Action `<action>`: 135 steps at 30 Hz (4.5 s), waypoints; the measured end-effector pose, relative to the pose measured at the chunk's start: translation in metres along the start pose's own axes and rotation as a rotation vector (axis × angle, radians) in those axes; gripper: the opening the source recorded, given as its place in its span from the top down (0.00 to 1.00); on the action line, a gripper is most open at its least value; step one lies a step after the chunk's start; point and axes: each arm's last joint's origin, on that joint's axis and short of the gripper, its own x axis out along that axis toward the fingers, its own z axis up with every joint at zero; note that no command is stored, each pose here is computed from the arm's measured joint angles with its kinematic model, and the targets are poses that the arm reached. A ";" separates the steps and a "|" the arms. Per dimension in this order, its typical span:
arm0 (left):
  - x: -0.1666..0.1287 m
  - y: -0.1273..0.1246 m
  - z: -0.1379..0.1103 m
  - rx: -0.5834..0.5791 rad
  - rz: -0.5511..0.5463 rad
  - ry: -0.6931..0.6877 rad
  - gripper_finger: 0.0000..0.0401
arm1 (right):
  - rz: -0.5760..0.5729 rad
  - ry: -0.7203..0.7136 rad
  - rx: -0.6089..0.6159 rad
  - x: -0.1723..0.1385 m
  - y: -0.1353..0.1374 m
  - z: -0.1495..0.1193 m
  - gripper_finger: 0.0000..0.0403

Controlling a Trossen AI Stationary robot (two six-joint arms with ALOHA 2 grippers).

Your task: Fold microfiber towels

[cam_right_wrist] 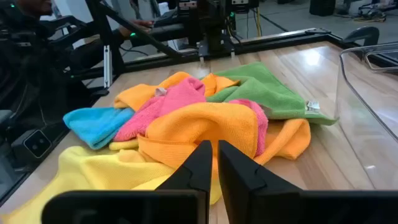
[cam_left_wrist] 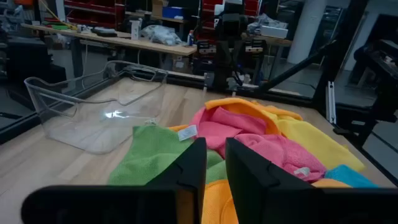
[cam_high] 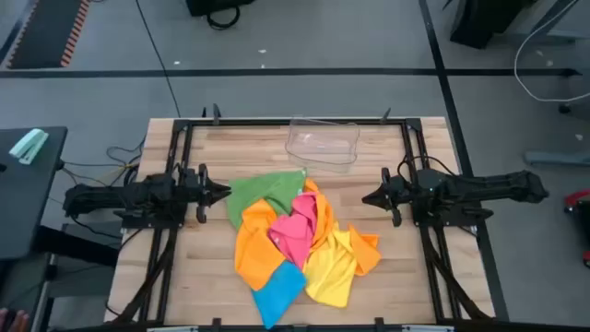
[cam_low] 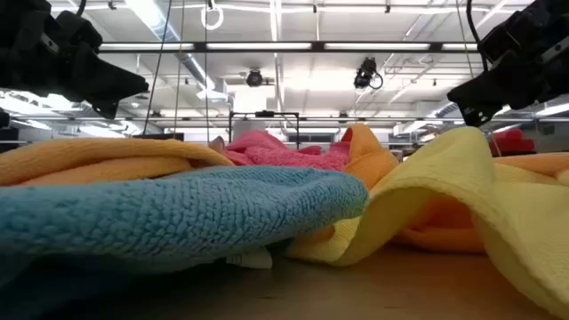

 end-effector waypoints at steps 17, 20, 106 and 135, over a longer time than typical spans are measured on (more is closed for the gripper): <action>0.000 0.000 0.000 0.000 0.000 0.000 0.83 | 0.000 0.000 0.000 0.000 0.000 0.000 0.91; 0.000 0.000 0.000 0.000 0.000 0.000 0.82 | 0.000 0.000 0.000 0.000 0.000 0.000 0.91; 0.000 0.000 0.000 0.000 0.000 0.000 0.83 | -0.129 -0.331 -0.025 0.012 -0.002 0.037 0.91; 0.000 -0.001 0.008 0.349 -0.002 -0.080 0.83 | 0.068 0.161 -0.166 0.089 0.044 0.072 0.91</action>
